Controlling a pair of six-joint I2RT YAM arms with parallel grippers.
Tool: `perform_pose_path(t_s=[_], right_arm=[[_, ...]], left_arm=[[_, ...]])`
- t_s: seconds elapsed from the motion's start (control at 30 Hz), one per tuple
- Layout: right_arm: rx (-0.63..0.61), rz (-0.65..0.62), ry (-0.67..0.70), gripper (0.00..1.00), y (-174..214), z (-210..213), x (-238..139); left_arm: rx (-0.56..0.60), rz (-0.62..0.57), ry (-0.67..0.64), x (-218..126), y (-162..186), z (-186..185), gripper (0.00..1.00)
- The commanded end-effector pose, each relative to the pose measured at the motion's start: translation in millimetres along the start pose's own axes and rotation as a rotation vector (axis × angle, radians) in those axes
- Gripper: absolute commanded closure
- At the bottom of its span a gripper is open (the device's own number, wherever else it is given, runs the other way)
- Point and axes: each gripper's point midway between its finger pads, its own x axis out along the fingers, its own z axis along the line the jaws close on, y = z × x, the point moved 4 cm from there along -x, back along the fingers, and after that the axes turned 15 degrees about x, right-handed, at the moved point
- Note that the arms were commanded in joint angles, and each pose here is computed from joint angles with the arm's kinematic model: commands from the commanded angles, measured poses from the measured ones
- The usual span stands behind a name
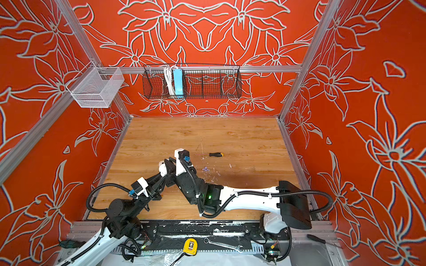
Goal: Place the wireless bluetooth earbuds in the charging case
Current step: 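Lower the earbud stem-first into the open case held by the left gripper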
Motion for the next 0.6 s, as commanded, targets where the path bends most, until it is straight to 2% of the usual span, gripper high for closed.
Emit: perform_pose_path(t_s=[0.0,0.57], right_arm=[[0.024,-0.036,0.023,0.92,1,-6,-1],[-0.023,-0.029,0.0,0.93,12,2,-13]], left_arm=[[0.015,0.008,0.019,-4,16,-8,1.0],[0.009,0.023,-0.021,-6,17,-3,1.0]])
